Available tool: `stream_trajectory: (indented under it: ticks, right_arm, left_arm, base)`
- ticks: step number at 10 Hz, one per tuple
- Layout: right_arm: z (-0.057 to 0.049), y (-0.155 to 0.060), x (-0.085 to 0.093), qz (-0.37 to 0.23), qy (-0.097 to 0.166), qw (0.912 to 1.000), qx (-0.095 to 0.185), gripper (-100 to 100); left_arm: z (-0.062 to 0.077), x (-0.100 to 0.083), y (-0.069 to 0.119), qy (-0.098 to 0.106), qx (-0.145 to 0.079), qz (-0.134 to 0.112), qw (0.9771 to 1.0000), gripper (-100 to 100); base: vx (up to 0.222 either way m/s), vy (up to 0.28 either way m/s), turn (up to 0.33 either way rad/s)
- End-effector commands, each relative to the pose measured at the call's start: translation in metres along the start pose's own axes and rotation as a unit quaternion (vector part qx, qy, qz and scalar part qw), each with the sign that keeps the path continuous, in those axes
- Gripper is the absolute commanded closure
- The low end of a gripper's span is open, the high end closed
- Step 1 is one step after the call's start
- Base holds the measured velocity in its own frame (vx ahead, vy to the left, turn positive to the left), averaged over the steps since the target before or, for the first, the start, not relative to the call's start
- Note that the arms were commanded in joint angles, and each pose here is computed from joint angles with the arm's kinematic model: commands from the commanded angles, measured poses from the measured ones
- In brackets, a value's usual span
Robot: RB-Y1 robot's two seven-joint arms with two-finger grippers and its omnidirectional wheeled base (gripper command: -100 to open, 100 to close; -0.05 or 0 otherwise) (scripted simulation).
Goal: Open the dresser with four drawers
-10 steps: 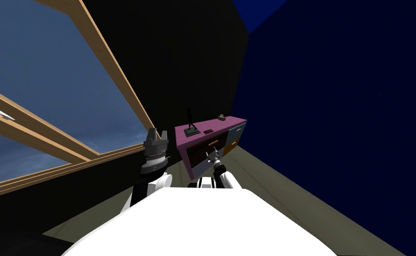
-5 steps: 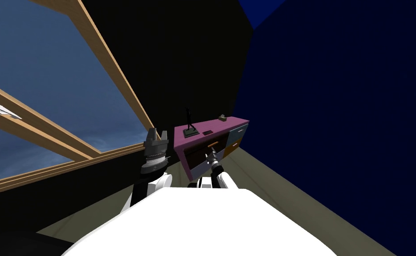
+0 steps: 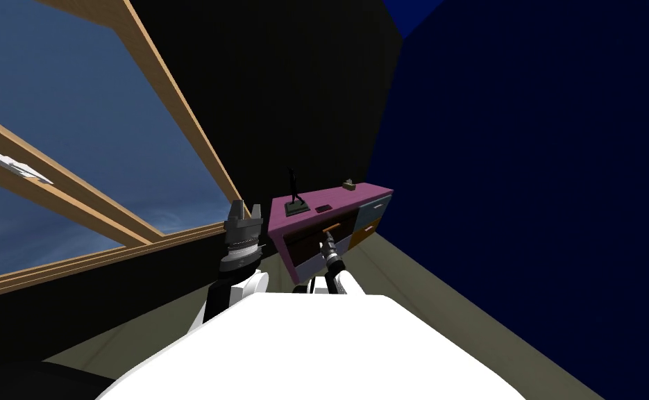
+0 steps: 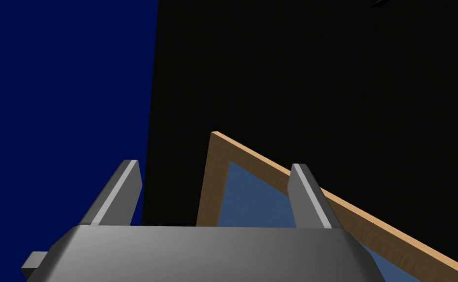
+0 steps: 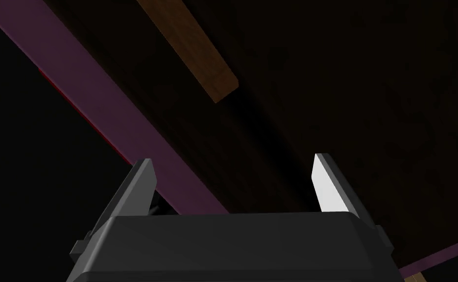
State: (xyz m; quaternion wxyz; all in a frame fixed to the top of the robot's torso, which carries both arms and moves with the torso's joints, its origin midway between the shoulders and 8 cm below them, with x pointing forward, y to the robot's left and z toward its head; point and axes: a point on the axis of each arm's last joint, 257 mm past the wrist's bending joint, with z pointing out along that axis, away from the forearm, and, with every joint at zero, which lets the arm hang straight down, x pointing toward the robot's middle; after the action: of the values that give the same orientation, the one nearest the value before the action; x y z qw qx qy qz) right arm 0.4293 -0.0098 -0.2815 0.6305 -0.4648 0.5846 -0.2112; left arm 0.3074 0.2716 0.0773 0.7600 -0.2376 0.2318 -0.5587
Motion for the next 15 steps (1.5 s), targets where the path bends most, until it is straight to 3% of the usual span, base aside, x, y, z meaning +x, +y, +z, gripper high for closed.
stream_trajectory:
  ticks: [1, 5, 6, 7, 13, 14, 15]
  right_arm:
    - [0.003, 0.009, -0.003, -0.067, 0.003, 0.9977, -0.001, -100]
    - [0.005, 0.020, -0.008, -0.161, 0.003, 0.9870, -0.001, -100]
    - [0.006, 0.024, -0.010, -0.198, 0.002, 0.9801, 0.000, -100]
    - [0.006, 0.024, -0.010, -0.201, 0.002, 0.9796, 0.000, -100]
    - [0.006, 0.039, -0.017, -0.367, -0.007, 0.9301, 0.012, -100]
    - [0.006, 0.038, -0.017, -0.354, -0.007, 0.9351, 0.011, -100]
    - [0.016, 0.037, -0.006, -0.310, -0.001, 0.9509, -0.002, -100]
  left_arm:
    - [0.000, 0.000, 0.000, 0.000, 0.000, 0.000, 1.0000, 0]
    - [0.000, 0.000, 0.000, 0.000, 0.000, 0.000, 1.0000, 0]
    - [0.000, 0.000, 0.000, 0.000, 0.000, 0.000, 1.0000, 0]
    - [0.000, 0.000, 0.000, 0.000, 0.000, 0.000, 1.0000, 0]
    - [0.000, 0.000, 0.000, 0.000, 0.000, 0.000, 1.0000, 0]
    - [0.000, 0.000, 0.000, 0.000, 0.000, 0.000, 1.0000, 0]
    - [0.000, 0.000, 0.000, 0.000, 0.000, 0.000, 1.0000, 0]
  base:
    - [0.052, -0.074, 0.082]
    - [0.041, -0.068, 0.082]
    - [0.044, -0.060, 0.078]
    - [0.037, -0.047, 0.033]
    - [0.040, -0.071, 0.078]
    - [0.017, -0.022, 0.009]
    - [-0.053, -0.018, 0.347]
